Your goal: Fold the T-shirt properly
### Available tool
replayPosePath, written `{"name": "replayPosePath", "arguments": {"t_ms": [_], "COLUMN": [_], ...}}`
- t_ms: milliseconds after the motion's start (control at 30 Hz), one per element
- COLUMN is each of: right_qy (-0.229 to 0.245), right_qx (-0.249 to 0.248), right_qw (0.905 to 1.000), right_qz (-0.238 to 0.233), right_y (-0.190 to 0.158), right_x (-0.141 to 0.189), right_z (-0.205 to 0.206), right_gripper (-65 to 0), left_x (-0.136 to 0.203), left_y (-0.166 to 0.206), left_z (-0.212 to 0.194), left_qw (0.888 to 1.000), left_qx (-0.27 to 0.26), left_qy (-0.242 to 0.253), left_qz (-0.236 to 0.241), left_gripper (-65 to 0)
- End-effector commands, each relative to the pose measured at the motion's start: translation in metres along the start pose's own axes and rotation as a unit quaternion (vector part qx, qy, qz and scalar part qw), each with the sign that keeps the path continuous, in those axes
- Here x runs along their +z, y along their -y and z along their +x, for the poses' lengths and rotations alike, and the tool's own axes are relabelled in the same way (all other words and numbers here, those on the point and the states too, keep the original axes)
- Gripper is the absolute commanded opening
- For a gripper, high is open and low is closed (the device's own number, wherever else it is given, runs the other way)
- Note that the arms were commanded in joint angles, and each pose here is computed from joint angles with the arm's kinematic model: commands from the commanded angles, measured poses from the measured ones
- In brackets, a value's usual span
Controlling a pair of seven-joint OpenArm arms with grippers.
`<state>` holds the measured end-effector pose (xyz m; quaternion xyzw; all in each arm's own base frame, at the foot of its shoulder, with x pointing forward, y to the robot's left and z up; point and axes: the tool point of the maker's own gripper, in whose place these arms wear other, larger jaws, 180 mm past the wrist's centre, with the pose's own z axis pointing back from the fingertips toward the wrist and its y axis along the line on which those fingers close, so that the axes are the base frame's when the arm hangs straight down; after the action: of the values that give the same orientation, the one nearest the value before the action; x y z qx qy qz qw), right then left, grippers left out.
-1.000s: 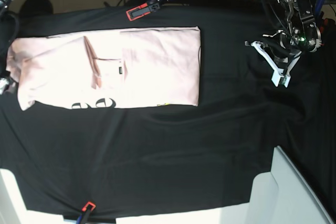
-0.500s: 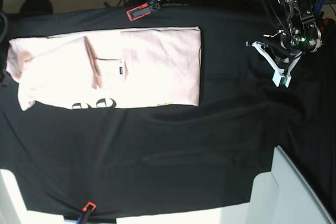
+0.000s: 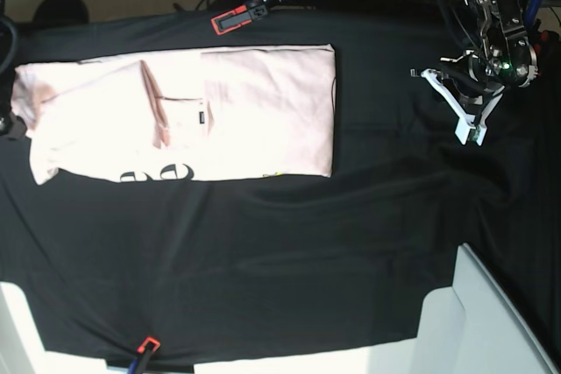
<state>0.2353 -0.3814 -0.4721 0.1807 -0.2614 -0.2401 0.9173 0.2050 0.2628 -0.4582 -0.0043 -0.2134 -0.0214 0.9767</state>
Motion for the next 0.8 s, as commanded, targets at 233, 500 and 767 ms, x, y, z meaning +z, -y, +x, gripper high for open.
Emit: {"name": "replayPosePath", "arguments": {"t_ms": [233,500,767], "right_qy": [-0.003,-0.046,-0.072], "right_qx": [-0.011,-0.001,0.049], "right_qw": [0.9999,0.9989,0.9956], "right_qz": [-0.012,0.009,0.035], "right_y": [0.017,-0.005,-0.042], "right_x": [0.0,-0.013,-0.024], "right_z": [-0.002,-0.011,-0.017], "right_gripper": [-17.0,-17.0,-17.6], "left_x": [0.004,0.004,0.004], "left_y": [-0.004,-0.004,-0.004], "left_z": [0.009,0.008,0.008], "left_qw": [1.0,1.0,1.0], "left_qx": [-0.005,-0.005,-0.005], "left_qy": [0.015,0.014,0.014], "left_qz": [0.004,0.003,0.003], "left_gripper": [-65.0,-65.0,-65.0]}}
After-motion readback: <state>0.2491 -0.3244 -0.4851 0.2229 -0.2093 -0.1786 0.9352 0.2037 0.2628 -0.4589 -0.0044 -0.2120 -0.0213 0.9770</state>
